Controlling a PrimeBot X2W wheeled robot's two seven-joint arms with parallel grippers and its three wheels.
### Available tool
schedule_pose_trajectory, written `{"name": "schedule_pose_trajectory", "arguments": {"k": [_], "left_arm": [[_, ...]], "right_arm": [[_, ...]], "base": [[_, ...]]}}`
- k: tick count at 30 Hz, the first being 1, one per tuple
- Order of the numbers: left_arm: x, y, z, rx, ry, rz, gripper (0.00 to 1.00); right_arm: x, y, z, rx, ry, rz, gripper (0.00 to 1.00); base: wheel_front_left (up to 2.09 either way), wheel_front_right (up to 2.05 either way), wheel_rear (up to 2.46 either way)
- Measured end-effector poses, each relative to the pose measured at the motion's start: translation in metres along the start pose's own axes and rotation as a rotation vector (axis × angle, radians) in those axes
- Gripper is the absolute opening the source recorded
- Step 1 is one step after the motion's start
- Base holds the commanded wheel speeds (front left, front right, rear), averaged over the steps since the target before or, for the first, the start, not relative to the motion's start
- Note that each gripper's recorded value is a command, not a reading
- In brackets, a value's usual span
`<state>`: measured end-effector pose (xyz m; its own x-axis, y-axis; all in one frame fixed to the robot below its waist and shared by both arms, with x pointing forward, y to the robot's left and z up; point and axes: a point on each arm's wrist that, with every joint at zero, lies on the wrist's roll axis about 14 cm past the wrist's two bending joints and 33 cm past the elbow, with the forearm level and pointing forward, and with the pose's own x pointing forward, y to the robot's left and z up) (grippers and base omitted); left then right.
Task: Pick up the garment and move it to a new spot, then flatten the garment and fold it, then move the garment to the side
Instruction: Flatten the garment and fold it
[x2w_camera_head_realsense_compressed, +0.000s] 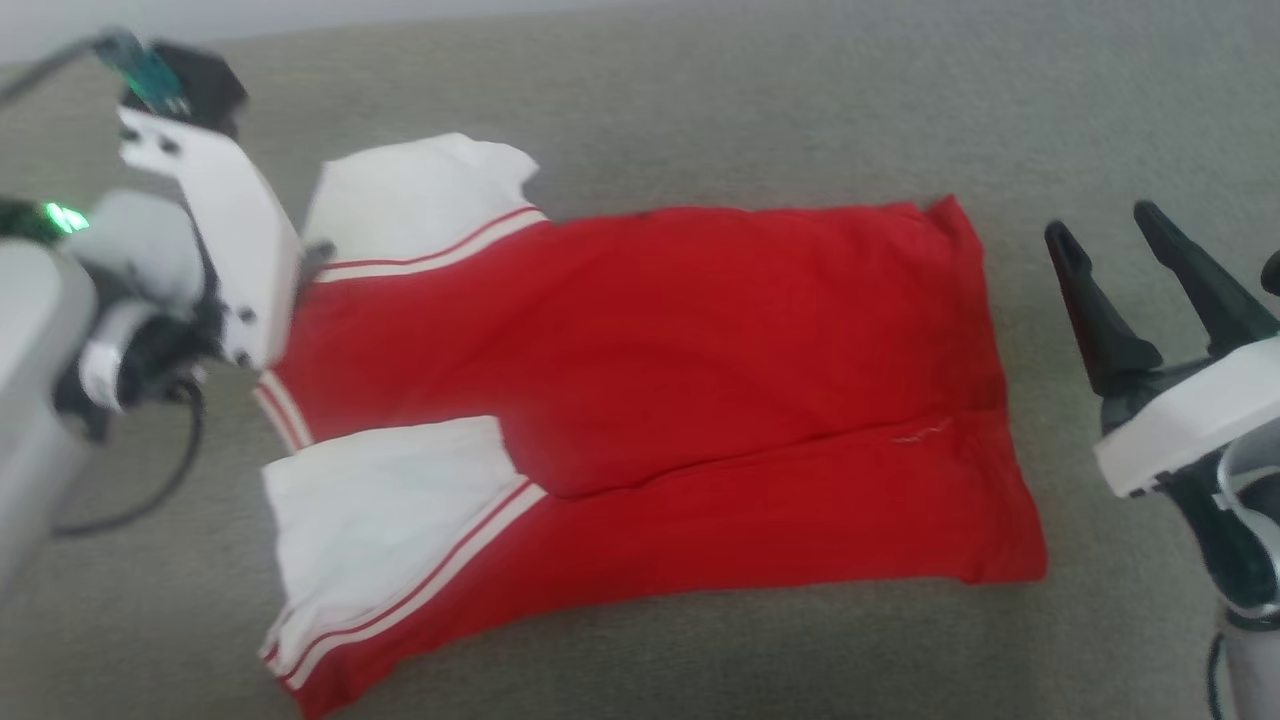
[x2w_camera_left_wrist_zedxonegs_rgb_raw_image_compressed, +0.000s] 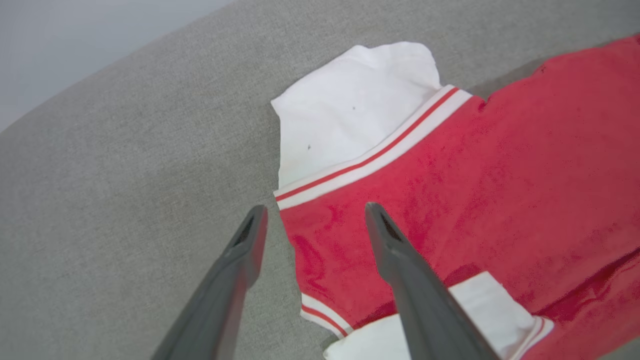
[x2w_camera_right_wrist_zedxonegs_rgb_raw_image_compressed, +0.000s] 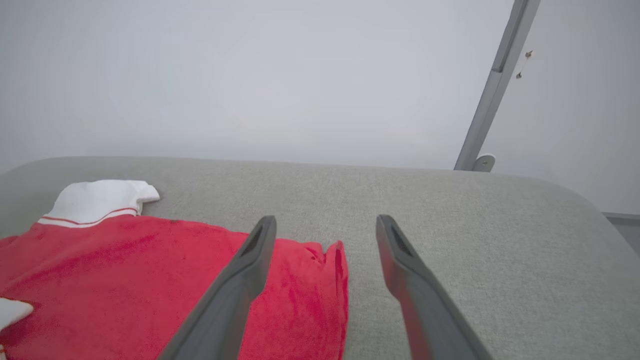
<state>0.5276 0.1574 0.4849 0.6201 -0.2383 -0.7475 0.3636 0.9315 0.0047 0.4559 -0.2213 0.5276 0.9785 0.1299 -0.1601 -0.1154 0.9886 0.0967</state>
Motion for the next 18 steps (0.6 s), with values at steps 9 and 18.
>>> {"name": "schedule_pose_trajectory", "arguments": {"k": [9,18], "left_arm": [[0.055,0.008,0.04,0.032,-0.017,-0.008,1.0],[0.106,0.006,0.042,0.004,0.078,-0.024,1.0]], "right_arm": [[0.001,-0.012,-0.012,0.004,-0.048,-0.04,1.0],[0.002,-0.024,-0.031,0.02,-0.024,-0.081,1.0]], "base": [[0.0,0.0,0.0],[0.0,0.0,0.0]]}}
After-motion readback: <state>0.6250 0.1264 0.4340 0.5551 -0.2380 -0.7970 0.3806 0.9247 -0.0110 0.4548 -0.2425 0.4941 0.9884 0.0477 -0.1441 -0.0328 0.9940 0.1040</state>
